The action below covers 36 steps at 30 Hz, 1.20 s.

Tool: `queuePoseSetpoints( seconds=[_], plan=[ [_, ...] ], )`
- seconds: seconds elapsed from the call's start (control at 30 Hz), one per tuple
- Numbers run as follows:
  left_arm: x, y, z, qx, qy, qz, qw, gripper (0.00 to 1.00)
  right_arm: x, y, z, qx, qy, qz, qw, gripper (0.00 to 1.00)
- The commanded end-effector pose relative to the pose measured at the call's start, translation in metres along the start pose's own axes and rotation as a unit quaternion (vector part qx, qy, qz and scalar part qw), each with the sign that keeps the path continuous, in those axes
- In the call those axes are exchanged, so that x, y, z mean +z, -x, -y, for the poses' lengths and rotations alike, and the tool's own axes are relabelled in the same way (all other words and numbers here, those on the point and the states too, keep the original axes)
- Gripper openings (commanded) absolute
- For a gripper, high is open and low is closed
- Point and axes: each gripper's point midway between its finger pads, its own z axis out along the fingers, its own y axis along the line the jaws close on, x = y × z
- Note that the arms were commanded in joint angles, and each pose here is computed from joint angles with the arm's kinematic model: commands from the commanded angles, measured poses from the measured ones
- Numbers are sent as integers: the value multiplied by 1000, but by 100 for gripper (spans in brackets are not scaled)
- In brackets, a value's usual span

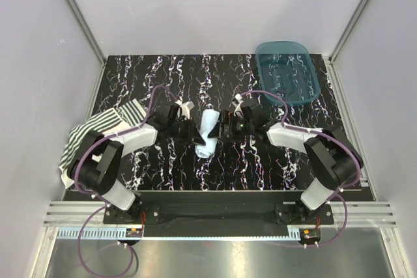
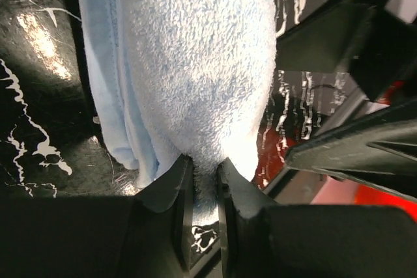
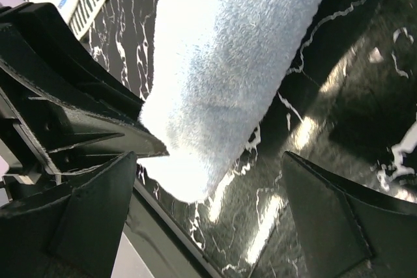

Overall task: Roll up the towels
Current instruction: Roll the towel, then place the rolled towel into the container

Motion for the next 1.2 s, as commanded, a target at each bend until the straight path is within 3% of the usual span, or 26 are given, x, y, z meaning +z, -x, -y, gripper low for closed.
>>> queuePoseSetpoints(
  seconds=[0.0,0.23,0.73,0.83,0.97,1.0,1.1,1.17],
  plan=[
    [-3,0,15,-20,-66,-15,998,16,7,16,-18,-27,46,33,998,99],
    [-2,6,-10,-49,-45,-6,998,15,23,22,-6,-28,32,36,998,100],
    [13,1,-38,-93,-19,-33,995,16,47,24,-12,-28,84,31,996,100],
    [14,0,-39,-97,-19,-36,994,16,53,18,-10,-27,95,19,995,93],
    [14,0,-38,-99,-22,-39,994,16,59,14,-11,-22,118,16,993,66],
    [13,0,-38,-99,-22,-38,994,16,59,14,-12,-19,122,17,992,50],
    [12,3,-36,-98,-25,-36,994,17,61,14,-12,-14,124,17,992,19],
    [10,4,-33,-93,-23,-36,995,20,59,16,-15,-16,127,20,992,13]
  ],
)
